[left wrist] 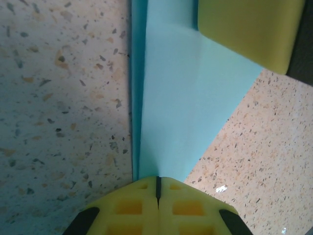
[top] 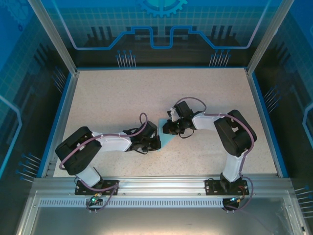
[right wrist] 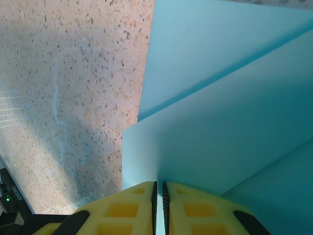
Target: Fold a paper plane with a square sheet of paper (pick it up from the middle)
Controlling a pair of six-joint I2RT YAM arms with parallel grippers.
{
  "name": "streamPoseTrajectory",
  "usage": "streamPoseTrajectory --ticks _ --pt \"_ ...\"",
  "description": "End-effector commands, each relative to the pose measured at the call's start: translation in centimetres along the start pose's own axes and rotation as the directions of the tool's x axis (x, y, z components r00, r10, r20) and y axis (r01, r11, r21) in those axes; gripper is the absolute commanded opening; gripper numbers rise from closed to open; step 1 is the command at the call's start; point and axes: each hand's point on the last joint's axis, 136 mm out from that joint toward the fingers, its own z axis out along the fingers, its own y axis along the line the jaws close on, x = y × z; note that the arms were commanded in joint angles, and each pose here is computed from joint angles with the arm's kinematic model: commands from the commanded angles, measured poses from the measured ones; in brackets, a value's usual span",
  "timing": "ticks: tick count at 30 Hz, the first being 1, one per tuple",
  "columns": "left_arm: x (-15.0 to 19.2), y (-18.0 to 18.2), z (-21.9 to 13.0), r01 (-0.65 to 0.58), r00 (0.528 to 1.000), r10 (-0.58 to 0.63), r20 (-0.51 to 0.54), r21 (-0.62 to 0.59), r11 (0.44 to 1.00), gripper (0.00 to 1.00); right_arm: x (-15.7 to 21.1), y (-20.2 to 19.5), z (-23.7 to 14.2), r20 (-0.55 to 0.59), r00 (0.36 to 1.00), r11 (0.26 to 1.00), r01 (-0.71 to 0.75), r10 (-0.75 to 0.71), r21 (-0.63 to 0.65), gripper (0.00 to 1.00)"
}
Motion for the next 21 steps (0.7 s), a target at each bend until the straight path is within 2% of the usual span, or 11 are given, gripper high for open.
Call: streamPoseTrajectory --ticks 1,12,21 --pt "1.4 3.0 0.4 0.044 0.998 -0.048 -0.036 -0.092 0.995 0.00 0.7 -0.8 0.8 -0.044 0.999 1.000 0.018 -0.017 0.009 0.13" --pt "3.5 5.1 0.7 0.047 0.993 -0.061 -0.098 -0.137 0.989 0.00 -3.4 -3.8 -0.1 0.030 1.000 0.999 0.006 -0.007 0.043 0.14" --pt "3.7 4.8 0.9 0.054 0.993 -0.067 -0.100 -0.124 0.991 0.00 -7.1 -5.2 -1.4 0.089 0.996 0.995 -0.008 -0.001 0.097 0.15"
